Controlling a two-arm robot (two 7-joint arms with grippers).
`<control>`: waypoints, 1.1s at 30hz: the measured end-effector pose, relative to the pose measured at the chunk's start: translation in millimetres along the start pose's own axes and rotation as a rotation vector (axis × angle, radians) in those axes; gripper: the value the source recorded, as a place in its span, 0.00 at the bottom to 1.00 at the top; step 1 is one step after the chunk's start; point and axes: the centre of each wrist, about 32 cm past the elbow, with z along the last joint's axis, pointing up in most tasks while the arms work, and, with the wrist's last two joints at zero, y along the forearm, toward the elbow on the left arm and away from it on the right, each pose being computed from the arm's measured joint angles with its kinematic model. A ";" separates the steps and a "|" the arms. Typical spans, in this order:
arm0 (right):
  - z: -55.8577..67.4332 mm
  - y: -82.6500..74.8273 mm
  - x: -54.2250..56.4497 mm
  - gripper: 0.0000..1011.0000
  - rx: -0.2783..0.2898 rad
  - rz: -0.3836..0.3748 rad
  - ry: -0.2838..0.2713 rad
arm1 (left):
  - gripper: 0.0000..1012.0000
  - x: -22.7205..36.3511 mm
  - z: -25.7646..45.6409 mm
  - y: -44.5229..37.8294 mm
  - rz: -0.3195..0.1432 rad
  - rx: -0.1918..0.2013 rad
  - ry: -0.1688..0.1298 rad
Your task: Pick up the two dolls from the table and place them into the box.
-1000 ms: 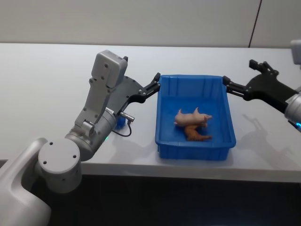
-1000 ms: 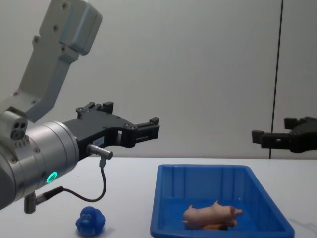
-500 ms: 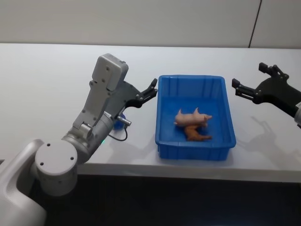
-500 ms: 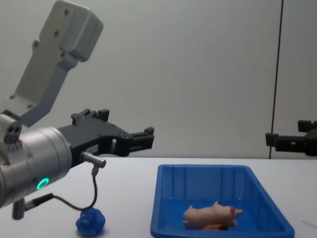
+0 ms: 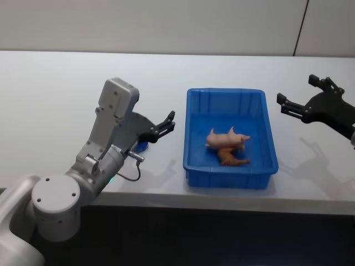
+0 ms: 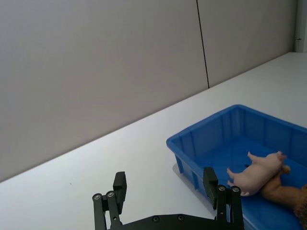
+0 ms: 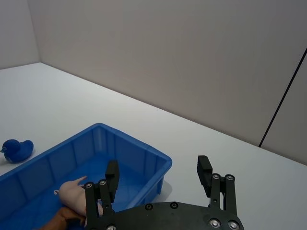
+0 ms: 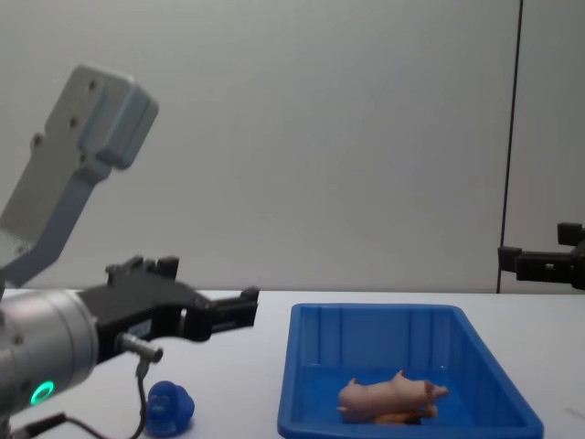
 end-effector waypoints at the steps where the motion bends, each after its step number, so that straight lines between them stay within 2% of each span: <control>1: -0.1 -0.2 0.1 0.99 0.000 0.000 0.000 | 0.99 0.8 -2.6 0.0 0.000 0.005 0.006; 5: -0.3 -0.8 0.4 0.99 0.000 -0.001 0.000 | 0.99 4.1 -12.9 -0.9 -0.004 0.024 0.029; 6: -0.3 -0.9 0.5 0.99 0.000 -0.001 0.000 | 0.99 5.9 -17.7 -2.1 -0.004 0.033 0.037; 9: -0.3 -1.1 0.6 0.99 0.000 -0.001 0.000 | 0.99 8.2 -23.0 -4.1 -0.006 0.040 0.046; 10: -0.4 -1.2 0.6 0.99 0.000 -0.001 0.000 | 0.99 9.8 -26.9 -5.2 -0.007 0.046 0.050; 19: -0.4 -1.6 0.8 0.99 0.001 -0.002 0.000 | 0.99 23.4 -50.6 -16.4 -0.019 0.083 0.054; 25: -0.6 -1.9 1.0 0.99 0.000 -0.002 0.001 | 0.99 30.6 -62.3 -22.0 -0.029 0.105 0.052; 33: -0.7 -2.0 1.0 0.99 0.000 -0.002 0.001 | 0.99 37.0 -72.8 -24.4 -0.034 0.137 0.058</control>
